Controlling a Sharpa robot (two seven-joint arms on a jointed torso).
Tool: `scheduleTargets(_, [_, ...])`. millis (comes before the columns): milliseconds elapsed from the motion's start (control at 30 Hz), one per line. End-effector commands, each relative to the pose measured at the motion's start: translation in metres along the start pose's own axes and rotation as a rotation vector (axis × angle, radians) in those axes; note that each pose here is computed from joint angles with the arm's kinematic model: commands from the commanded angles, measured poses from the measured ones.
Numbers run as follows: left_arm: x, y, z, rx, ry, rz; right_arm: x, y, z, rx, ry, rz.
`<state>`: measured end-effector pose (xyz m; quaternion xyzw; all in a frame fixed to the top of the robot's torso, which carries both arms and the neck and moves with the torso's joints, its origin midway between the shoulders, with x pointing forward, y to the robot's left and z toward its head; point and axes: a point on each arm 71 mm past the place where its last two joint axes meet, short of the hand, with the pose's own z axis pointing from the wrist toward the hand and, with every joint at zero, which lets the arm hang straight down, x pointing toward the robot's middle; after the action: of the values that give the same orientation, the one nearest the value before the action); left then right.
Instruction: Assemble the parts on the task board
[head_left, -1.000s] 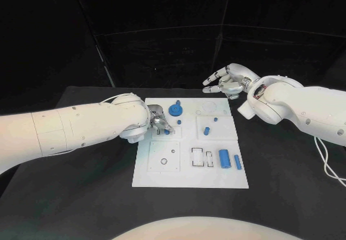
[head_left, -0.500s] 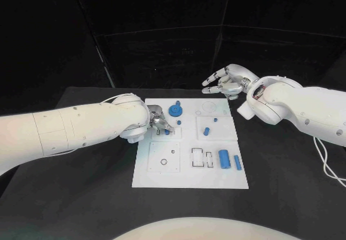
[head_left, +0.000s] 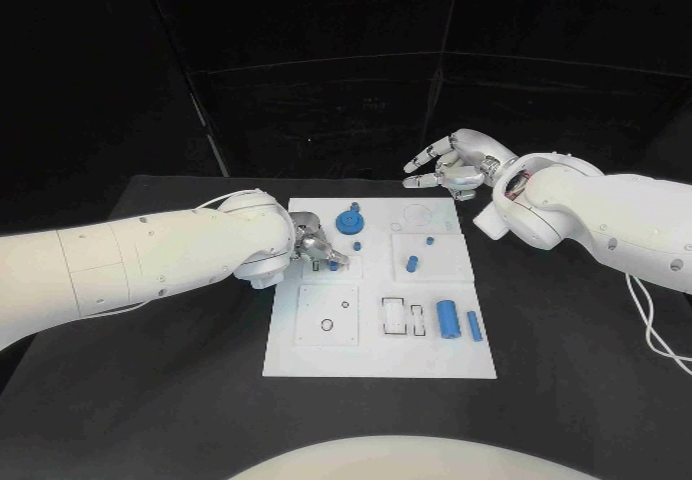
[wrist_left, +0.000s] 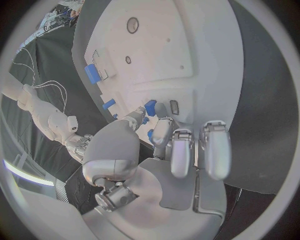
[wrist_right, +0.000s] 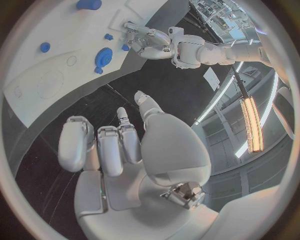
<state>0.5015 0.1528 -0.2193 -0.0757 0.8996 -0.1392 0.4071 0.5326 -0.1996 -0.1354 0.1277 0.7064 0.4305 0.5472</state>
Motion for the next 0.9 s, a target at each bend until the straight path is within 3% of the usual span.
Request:
scheduleTargets(33, [0.002, 0.0044, -0.001, -0.013, 0.001, -0.003, 0.0, 0.002, 0.001, -0.016, 0.006, -0.001])
scheduleTargets(267, [-0.0007, 0.0044, -0.0056, 0.014, -0.004, -0.013, -0.001, 0.001, 0.002, -0.017, 0.001, -0.005])
scheduleTargets(700, [-0.022, -0.0072, -0.0199, 0.077, -0.023, -0.052, 0.0, -0.002, 0.006, -0.02, -0.005, -0.039])
scheduleTargets(900, [-0.0485, 0.0001, -0.029, 0.053, -0.009, -0.028, -0.001, -0.004, 0.006, -0.015, -0.006, -0.041])
